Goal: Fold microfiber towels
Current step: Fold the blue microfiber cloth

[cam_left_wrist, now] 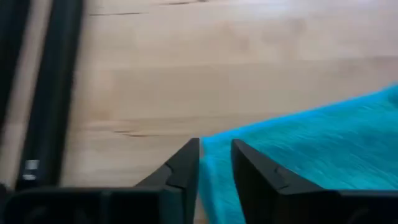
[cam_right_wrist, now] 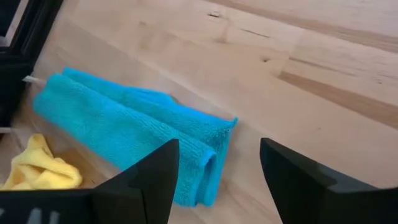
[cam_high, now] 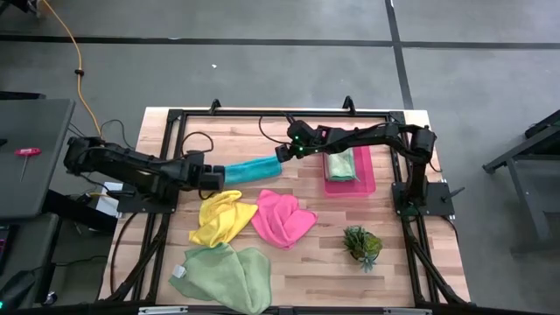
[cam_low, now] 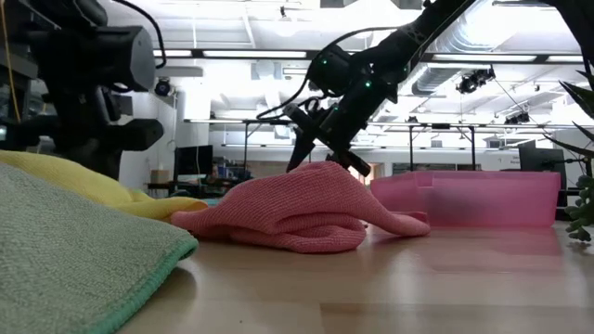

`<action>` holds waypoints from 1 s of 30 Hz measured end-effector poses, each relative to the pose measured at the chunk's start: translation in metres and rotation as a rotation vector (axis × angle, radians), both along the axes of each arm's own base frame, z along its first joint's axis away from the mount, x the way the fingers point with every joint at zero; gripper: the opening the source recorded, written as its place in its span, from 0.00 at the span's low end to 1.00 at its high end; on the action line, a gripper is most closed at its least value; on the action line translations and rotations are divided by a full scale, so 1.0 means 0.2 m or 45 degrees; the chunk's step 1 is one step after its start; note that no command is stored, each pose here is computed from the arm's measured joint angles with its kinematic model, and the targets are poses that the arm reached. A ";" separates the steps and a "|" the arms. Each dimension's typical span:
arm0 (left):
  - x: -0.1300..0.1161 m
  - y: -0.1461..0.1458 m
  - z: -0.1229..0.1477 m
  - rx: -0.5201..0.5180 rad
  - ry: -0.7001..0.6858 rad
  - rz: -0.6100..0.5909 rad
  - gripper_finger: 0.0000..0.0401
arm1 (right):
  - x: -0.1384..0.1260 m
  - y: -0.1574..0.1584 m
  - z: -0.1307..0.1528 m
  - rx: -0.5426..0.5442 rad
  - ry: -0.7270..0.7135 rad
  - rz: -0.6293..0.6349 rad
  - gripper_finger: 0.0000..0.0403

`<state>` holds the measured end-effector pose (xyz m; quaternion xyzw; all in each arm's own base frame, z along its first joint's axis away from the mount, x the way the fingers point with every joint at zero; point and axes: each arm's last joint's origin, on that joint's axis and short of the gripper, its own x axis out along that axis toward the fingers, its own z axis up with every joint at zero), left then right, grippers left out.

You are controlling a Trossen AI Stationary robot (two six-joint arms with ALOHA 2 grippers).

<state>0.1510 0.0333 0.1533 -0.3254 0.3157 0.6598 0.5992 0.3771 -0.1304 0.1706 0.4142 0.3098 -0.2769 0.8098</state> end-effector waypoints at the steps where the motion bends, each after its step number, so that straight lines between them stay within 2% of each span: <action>1: -0.01 0.01 0.00 -0.007 0.010 0.018 0.25 | 0.00 0.00 0.00 -0.002 0.000 0.002 0.54; 5: -0.02 0.04 0.00 -0.086 0.033 0.049 0.35 | 0.00 0.00 0.01 -0.027 -0.001 0.024 0.54; 8: 0.01 0.05 0.05 -0.116 0.017 -0.046 0.41 | -0.01 -0.03 0.05 -0.081 -0.038 0.097 0.54; 11: 0.06 0.06 0.13 -0.087 -0.002 -0.241 0.45 | -0.01 -0.05 0.09 -0.128 -0.114 0.275 0.54; 13: 0.11 0.06 0.17 -0.053 -0.046 -0.424 0.46 | -0.01 -0.05 0.10 -0.145 -0.160 0.442 0.53; 15: 0.15 0.05 0.18 -0.024 -0.094 -0.595 0.46 | -0.01 -0.04 0.10 -0.161 -0.179 0.586 0.52; 17: 0.18 0.05 0.17 0.001 -0.105 -0.694 0.45 | -0.01 -0.02 0.08 -0.206 -0.150 0.663 0.48; 19: 0.19 0.05 0.14 0.017 -0.071 -0.684 0.41 | 0.00 0.01 0.06 -0.248 -0.103 0.694 0.40; 21: 0.17 0.06 0.09 0.015 -0.036 -0.580 0.34 | 0.01 0.03 0.05 -0.300 -0.073 0.700 0.29; 24: 0.14 0.08 0.03 -0.025 -0.063 -0.445 0.14 | 0.04 0.05 0.01 -0.349 -0.044 0.697 0.08; 25: 0.12 0.08 0.01 -0.047 -0.071 -0.414 0.07 | 0.05 0.06 -0.01 -0.352 -0.045 0.699 0.04; 26: 0.12 0.08 0.00 -0.058 -0.077 -0.388 0.04 | 0.05 0.06 -0.03 -0.345 -0.035 0.695 0.03; 30: 0.09 0.07 -0.01 -0.087 -0.078 -0.288 0.02 | 0.07 0.05 -0.07 -0.336 -0.029 0.602 0.03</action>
